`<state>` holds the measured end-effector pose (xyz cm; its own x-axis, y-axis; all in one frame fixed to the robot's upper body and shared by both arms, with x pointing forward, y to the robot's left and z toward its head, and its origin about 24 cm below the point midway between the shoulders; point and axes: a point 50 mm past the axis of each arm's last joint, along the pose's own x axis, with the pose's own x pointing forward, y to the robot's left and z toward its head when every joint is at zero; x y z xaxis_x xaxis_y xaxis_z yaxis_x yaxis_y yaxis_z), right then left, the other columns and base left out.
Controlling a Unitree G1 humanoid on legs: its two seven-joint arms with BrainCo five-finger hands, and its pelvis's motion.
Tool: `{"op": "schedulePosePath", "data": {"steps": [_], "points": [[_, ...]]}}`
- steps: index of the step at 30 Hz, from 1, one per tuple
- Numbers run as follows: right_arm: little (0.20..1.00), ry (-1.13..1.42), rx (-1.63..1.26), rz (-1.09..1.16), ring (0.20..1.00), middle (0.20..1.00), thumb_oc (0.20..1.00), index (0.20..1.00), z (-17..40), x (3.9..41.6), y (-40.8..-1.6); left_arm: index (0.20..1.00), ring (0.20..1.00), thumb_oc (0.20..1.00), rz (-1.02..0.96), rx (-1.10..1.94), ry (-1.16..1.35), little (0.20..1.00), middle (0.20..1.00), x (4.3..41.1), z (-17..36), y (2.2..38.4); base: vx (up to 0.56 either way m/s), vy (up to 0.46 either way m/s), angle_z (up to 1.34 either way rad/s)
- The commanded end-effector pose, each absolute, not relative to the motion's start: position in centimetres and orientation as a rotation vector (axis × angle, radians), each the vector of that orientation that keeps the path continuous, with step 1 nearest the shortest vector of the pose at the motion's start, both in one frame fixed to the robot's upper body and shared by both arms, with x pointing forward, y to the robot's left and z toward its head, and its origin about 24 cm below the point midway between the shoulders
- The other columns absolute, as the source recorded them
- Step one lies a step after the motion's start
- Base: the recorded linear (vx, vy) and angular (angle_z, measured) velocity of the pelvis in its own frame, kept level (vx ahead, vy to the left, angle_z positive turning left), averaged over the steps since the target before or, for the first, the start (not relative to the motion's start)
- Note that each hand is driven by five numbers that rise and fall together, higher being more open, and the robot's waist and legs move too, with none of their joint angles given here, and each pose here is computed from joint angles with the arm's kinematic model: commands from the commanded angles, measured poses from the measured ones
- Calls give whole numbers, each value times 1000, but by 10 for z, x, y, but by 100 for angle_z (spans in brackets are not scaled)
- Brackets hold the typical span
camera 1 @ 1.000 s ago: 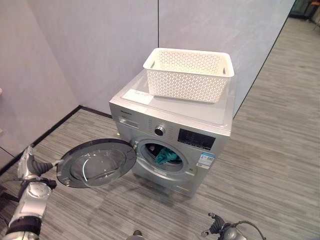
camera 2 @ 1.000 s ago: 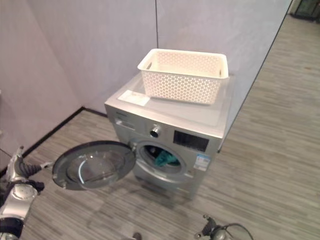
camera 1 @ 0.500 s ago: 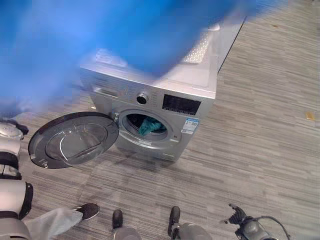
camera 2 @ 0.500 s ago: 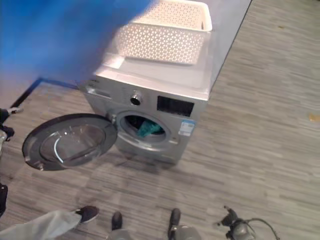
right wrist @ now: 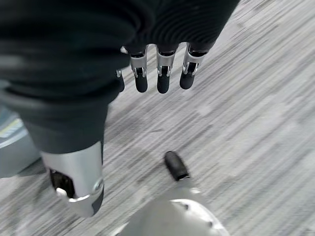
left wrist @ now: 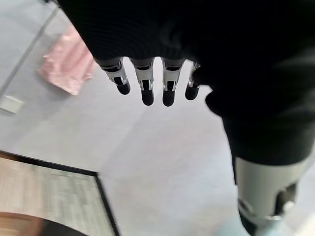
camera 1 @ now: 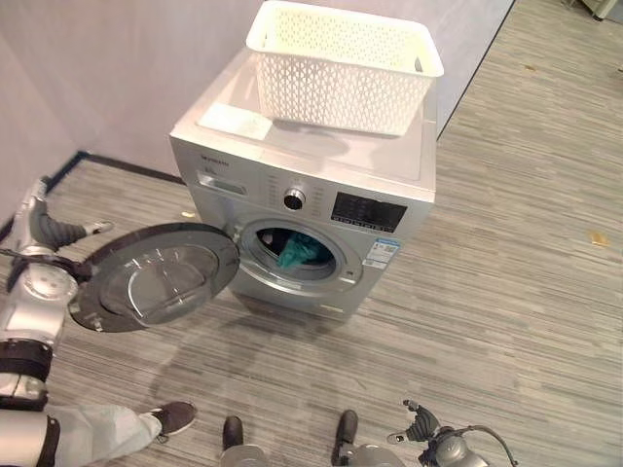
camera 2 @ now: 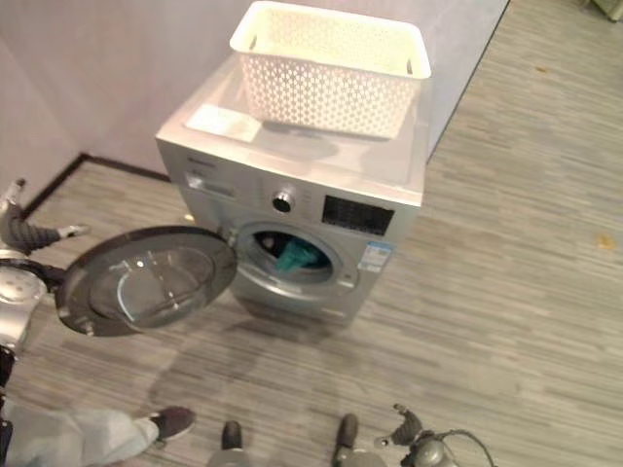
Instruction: Grab the laundry basket,head to the washer,open it,put in the laundry and shut it.
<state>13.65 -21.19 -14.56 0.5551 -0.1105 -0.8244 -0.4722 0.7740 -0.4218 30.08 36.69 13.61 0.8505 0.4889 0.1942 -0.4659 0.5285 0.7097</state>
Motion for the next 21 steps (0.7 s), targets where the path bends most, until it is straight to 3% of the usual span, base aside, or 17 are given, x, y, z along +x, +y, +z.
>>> {"op": "schedulePosePath", "data": {"steps": [1, 15, 20, 21], "points": [[1000, 1008, -769, 251, 1000, 1000, 1000, 1000, -147, 127, -225, 1000, 1000, 1000, 608, 875, -94, 1000, 1000, 303, 162, 368, -1, 31, 11], [1000, 1049, -753, 180, 1000, 1000, 1000, 1000, -148, 115, -240, 1000, 1000, 1000, 543, 866, -136, 1000, 1000, 298, 151, 350, 0, 5, 2], [1000, 833, -758, 68, 1000, 1000, 1000, 1000, -114, 160, -258, 1000, 1000, 1000, 511, 803, -186, 1000, 1000, 274, 138, 339, 7, 16, -4], [1000, 669, -729, -87, 1000, 1000, 1000, 1000, -80, 190, -279, 1000, 1000, 1000, 465, 680, -224, 1000, 1000, 262, 122, 318, -56, 44, -5]]}}
